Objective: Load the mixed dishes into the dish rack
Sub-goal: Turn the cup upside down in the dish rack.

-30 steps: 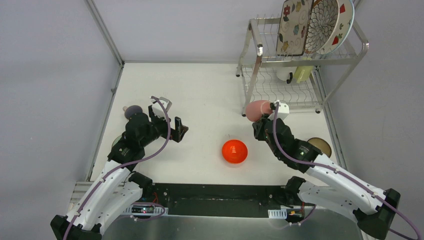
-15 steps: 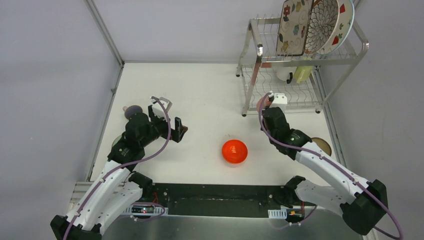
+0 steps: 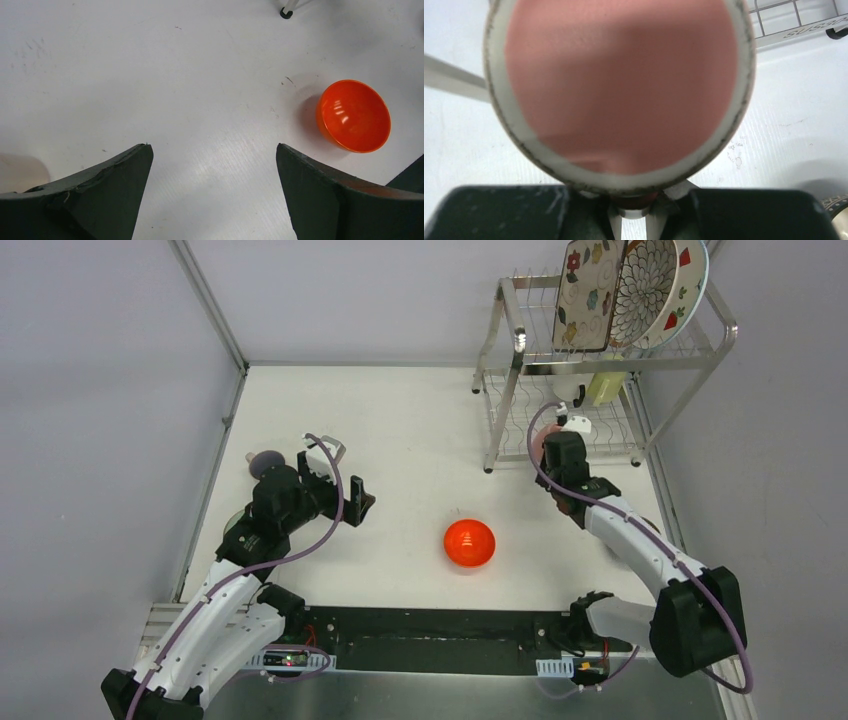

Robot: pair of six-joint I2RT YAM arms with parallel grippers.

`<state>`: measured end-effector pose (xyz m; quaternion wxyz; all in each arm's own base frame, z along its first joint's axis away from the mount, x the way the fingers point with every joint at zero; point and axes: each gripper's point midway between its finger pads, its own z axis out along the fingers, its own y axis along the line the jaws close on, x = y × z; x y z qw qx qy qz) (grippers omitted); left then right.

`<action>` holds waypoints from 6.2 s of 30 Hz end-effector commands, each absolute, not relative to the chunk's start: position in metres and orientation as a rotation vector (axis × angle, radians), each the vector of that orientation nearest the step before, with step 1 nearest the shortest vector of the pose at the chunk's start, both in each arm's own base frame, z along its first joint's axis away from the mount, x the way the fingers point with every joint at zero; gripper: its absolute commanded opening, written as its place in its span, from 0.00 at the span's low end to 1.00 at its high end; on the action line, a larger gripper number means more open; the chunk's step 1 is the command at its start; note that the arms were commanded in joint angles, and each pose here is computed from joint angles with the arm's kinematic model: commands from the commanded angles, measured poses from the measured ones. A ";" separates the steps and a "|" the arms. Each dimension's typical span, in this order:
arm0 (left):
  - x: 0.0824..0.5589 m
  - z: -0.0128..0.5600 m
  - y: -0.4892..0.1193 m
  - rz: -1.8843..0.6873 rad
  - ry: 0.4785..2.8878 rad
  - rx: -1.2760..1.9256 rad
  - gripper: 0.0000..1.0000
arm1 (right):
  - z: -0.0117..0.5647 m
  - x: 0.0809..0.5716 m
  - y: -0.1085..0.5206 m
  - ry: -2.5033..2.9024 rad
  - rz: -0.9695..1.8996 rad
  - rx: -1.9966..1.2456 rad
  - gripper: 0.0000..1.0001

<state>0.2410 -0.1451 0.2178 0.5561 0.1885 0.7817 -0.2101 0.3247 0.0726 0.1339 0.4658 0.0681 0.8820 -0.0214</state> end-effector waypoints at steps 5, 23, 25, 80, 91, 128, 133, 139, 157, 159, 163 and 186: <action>0.246 0.227 -0.140 -0.451 1.812 0.441 0.99 | 0.187 0.385 0.069 1.970 0.054 0.263 0.00; 0.245 0.227 -0.141 -0.456 1.816 0.446 0.99 | 0.162 0.439 0.037 2.048 -0.015 0.299 0.00; 0.245 0.228 -0.140 -0.450 1.812 0.440 0.99 | 0.162 0.444 0.035 2.053 -0.023 0.303 0.00; 0.242 0.230 -0.140 -0.456 1.800 0.443 0.99 | 0.113 0.462 0.002 2.209 -0.024 0.290 0.42; 0.242 0.229 -0.140 -0.458 1.802 0.444 0.99 | 0.108 0.463 0.005 2.244 -0.021 0.225 0.30; 0.246 0.221 -0.141 -0.452 1.837 0.447 0.99 | 0.097 0.531 0.013 2.192 -0.002 0.051 0.14; 0.245 0.219 -0.144 -0.464 1.841 0.458 0.99 | 0.085 0.537 0.014 2.211 0.012 0.044 0.14; 0.247 0.215 -0.145 -0.464 1.859 0.462 0.99 | 0.085 0.543 0.010 2.216 -0.016 0.060 0.27; 0.248 0.214 -0.146 -0.470 1.866 0.463 0.99 | 0.095 0.492 0.020 2.312 0.091 0.069 0.49; 0.248 0.214 -0.147 -0.472 1.868 0.464 0.99 | 0.094 0.486 0.025 2.327 0.137 0.084 0.49; 0.248 0.215 -0.148 -0.477 1.866 0.465 0.99 | 0.097 0.475 0.037 2.330 0.262 0.142 0.49; 0.247 0.216 -0.148 -0.482 1.862 0.462 0.99 | 0.141 0.484 0.032 2.148 0.786 0.607 0.16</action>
